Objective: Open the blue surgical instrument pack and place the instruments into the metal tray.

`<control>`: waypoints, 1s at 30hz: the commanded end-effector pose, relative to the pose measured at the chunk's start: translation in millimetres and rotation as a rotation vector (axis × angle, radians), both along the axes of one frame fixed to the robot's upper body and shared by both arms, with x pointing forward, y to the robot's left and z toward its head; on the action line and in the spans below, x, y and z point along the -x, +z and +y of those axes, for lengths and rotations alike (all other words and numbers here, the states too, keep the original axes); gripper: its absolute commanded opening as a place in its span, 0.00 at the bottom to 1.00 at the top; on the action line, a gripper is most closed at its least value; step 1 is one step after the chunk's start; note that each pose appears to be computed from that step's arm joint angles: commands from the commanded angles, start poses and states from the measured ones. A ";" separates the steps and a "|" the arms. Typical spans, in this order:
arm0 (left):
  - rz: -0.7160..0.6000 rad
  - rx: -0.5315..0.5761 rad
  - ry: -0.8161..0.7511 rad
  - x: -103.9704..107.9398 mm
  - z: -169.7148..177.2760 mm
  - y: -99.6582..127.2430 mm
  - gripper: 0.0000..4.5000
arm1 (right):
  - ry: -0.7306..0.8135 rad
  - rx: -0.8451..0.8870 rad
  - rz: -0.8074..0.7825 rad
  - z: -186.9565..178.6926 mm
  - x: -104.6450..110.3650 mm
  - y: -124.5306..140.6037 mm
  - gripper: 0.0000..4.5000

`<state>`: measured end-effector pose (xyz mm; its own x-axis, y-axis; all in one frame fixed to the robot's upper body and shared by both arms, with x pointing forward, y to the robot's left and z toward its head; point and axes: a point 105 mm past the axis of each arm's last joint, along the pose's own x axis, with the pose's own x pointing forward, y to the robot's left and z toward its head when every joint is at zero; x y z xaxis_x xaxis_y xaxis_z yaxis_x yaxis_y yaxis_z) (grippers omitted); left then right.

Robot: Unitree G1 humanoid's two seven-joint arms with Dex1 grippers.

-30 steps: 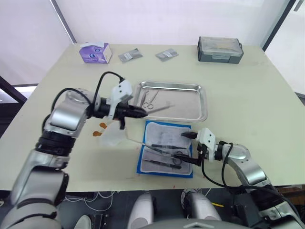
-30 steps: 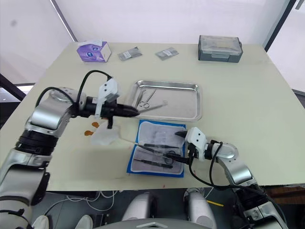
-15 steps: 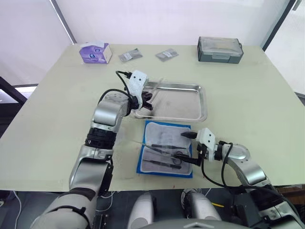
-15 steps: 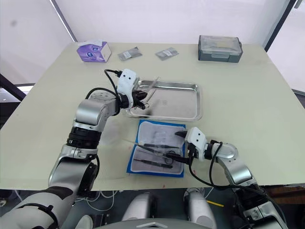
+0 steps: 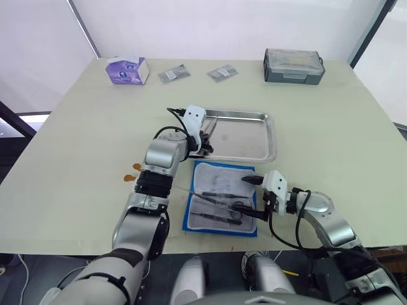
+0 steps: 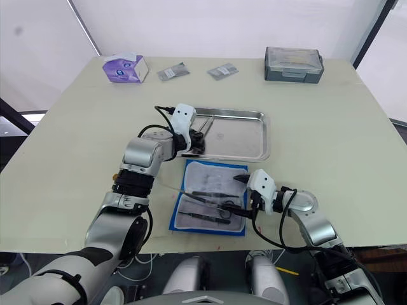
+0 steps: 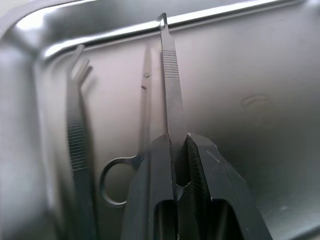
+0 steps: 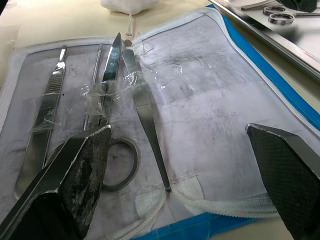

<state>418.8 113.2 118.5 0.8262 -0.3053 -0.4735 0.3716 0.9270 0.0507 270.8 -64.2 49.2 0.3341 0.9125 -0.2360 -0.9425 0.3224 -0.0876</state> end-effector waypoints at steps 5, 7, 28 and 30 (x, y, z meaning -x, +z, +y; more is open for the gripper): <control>-0.024 0.008 0.008 2.8 -1.9 5.9 0.10 | -0.012 0.118 0.177 -10.5 18.0 -51.6 1.00; -0.030 -0.001 0.013 2.6 -1.3 5.2 0.26 | -0.011 0.117 0.177 -10.1 18.2 -51.6 1.00; -0.238 0.192 -0.439 35.8 -27.8 60.0 0.54 | -0.014 0.112 0.185 -8.7 20.7 -52.7 1.00; -0.259 0.172 -0.662 60.9 -17.2 59.0 0.54 | -0.017 0.112 0.184 -9.7 20.2 -52.3 1.00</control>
<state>383.4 96.8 161.4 0.6823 -0.6876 -0.2484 0.7129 0.7010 0.0178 270.5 -63.1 48.8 0.3357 0.9130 -0.2318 -0.9420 0.3244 -0.0862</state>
